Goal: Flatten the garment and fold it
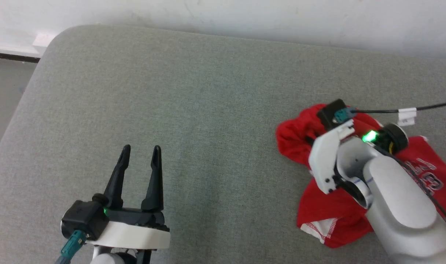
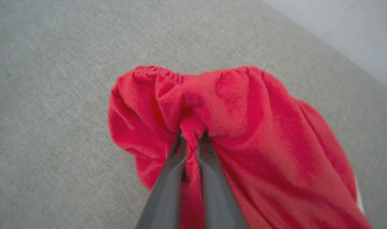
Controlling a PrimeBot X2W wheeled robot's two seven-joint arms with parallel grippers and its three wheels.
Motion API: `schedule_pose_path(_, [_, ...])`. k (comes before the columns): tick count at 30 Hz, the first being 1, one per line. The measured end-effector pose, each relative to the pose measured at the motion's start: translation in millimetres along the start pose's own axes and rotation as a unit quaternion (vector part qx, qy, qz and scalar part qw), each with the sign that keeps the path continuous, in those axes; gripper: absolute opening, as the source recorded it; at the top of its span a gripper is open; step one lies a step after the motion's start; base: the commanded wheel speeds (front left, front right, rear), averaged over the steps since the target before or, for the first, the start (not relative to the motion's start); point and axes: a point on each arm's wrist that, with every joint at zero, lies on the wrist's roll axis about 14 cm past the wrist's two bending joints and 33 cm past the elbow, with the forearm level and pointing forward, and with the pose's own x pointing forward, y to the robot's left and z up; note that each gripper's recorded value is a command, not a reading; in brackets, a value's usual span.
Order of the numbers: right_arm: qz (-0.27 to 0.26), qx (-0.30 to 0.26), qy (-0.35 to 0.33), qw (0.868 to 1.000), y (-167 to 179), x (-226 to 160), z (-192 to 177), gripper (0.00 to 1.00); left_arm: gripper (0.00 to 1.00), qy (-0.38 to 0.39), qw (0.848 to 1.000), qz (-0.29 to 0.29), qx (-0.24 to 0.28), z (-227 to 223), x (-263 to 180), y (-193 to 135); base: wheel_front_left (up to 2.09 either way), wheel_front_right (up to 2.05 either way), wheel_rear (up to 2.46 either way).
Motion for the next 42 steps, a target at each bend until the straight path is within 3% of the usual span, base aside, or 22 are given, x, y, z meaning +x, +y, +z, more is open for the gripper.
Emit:
schedule_pose_path(4, [0.029,-0.033,-0.068,0.997,26,-3,44,0.00,1.00,-0.005,1.000,-0.001,-0.001,3,-1,0,0.00,0.00,0.00])
schedule_pose_path(9, [0.118,-0.057,-0.126,0.983,93,-16,80,0.00,1.00,-0.011,1.000,-0.003,-0.002,7,-2,-3,0.00,0.00,0.00])
schedule_pose_path(12, [0.196,-0.070,-0.108,0.972,143,-26,67,0.00,1.00,-0.012,1.000,-0.002,-0.002,8,-3,-2,0.00,0.00,0.00])
schedule_pose_path(15, [0.260,-0.072,-0.055,0.961,178,-38,29,0.00,1.00,-0.013,1.000,0.002,-0.001,9,-5,0,0.00,0.00,0.00])
schedule_pose_path(16, [0.270,-0.073,-0.038,0.959,182,-41,15,0.18,1.00,-0.014,1.000,0.003,-0.001,10,-6,1,0.00,0.00,0.00])
schedule_pose_path(17, [0.275,-0.074,-0.027,0.958,183,-44,4,1.00,1.00,-0.014,1.000,0.003,-0.001,11,-7,1,0.00,0.00,0.00])
schedule_pose_path(20, [0.263,-0.073,-0.024,0.962,169,-46,-10,1.00,1.00,-0.016,1.000,0.005,-0.001,12,-9,2,0.00,0.00,0.00])
schedule_pose_path(25, [0.213,-0.028,-0.133,0.968,132,-53,42,1.00,1.00,-0.021,1.000,-0.001,-0.004,15,-13,-2,0.00,0.00,0.00])
schedule_pose_path(30, [0.099,0.017,-0.219,0.971,61,-70,72,1.00,1.00,-0.021,1.000,-0.009,-0.010,15,-19,-8,0.00,0.00,0.00])
schedule_pose_path(35, [-0.014,0.077,-0.189,0.979,1,-89,24,1.00,1.00,-0.024,0.999,-0.018,-0.013,17,-20,-14,0.00,0.00,0.00])
schedule_pose_path(42, [-0.061,0.155,-0.089,0.982,2,-105,-60,1.00,1.00,-0.014,1.000,-0.016,-0.012,11,-19,-13,0.00,0.00,0.00])
